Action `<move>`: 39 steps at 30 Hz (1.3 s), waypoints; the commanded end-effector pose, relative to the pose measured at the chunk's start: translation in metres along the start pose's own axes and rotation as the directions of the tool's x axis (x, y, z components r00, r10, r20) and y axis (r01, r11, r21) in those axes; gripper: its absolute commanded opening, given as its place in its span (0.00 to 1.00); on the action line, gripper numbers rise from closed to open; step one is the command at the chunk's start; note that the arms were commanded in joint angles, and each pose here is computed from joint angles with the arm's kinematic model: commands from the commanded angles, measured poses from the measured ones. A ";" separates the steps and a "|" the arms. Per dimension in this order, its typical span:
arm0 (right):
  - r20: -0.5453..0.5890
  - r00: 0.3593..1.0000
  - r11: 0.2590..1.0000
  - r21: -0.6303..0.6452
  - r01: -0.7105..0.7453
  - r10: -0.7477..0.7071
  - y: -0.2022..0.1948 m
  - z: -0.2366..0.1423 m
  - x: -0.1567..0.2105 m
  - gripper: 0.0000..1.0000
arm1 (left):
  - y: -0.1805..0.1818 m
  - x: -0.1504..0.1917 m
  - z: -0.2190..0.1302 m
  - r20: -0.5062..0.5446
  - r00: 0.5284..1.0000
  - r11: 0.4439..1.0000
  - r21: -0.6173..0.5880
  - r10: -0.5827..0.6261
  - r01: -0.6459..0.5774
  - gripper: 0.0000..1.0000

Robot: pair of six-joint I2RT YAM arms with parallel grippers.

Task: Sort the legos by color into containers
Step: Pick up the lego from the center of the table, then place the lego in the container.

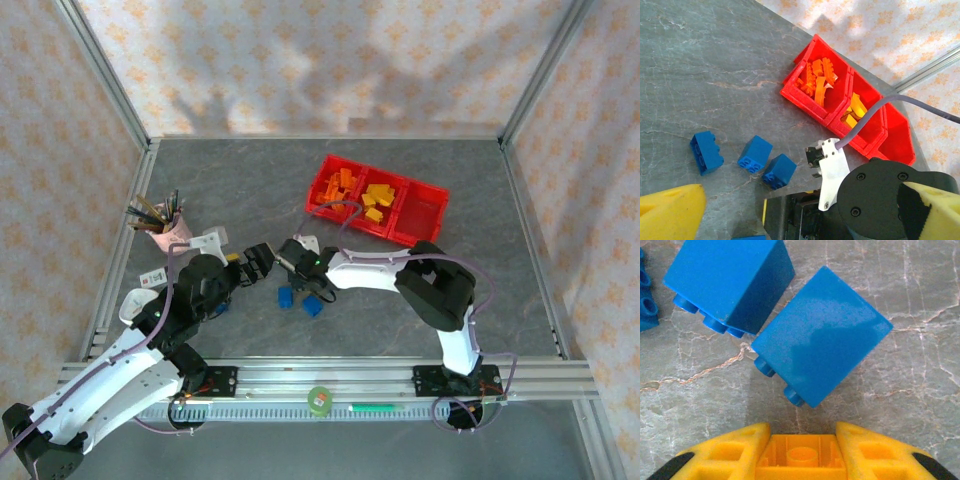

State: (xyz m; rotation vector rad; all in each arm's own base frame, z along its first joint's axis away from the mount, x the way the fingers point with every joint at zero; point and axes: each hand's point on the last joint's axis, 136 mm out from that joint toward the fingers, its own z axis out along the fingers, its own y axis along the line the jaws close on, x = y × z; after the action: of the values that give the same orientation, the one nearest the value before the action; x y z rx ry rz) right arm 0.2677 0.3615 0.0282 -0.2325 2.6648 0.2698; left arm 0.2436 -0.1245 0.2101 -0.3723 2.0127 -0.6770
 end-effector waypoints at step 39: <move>0.287 0.938 0.961 0.135 -0.241 0.194 -0.192 -0.067 -0.195 0.61 | -0.063 -0.006 0.052 -0.074 0.996 0.991 0.128 0.054 -0.044 0.99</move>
State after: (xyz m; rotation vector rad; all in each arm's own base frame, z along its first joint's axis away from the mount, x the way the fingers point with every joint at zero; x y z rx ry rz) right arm 0.4662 0.1718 0.1197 0.2038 2.4533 0.0786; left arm 0.2873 -0.1918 0.2081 -0.2122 2.1002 -0.7767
